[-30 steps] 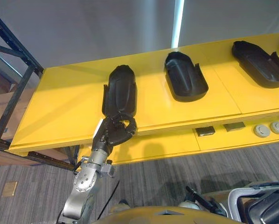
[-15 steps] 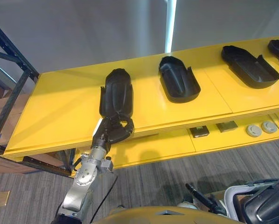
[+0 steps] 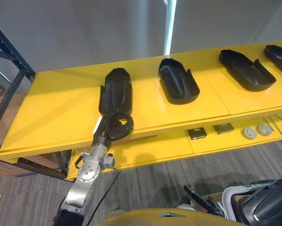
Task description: Walk over and take three plastic housings, then place them on the shelf
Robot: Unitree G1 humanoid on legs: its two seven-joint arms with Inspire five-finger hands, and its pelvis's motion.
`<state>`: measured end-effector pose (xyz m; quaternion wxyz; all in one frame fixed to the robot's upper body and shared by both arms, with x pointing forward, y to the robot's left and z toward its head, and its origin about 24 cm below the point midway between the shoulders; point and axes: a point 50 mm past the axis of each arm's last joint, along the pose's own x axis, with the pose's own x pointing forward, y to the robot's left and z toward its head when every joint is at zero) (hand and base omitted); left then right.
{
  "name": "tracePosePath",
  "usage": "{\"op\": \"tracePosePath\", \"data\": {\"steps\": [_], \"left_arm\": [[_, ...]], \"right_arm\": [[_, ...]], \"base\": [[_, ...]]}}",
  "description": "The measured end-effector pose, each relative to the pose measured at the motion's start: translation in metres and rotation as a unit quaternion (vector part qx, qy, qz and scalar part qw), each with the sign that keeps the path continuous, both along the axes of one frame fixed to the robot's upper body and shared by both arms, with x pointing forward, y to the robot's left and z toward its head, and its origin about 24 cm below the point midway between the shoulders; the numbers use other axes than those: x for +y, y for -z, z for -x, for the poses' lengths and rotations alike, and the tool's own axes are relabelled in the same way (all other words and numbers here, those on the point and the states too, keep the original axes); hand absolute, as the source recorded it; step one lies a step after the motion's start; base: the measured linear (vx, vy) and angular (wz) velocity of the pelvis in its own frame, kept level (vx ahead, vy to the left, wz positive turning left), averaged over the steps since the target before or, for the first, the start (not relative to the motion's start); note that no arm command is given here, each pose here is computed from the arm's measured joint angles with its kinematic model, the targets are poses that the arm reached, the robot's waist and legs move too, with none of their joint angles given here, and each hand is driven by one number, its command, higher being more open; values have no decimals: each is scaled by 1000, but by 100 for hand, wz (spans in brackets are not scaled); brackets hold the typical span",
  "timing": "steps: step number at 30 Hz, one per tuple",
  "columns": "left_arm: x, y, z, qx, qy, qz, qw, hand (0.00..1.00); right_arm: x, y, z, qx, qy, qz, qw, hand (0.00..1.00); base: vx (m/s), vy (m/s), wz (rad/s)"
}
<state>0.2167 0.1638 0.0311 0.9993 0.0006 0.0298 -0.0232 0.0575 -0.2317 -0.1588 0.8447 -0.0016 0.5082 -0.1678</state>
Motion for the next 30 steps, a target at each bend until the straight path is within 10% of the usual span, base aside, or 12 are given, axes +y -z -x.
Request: {"op": "tracePosePath", "data": {"steps": [30], "left_arm": [[0, 0, -4, 0, 1, -2, 1000, 0]], "right_arm": [[1, 1, 1, 3, -4, -10, 1000, 100]], "base": [[0, 0, 0]]}}
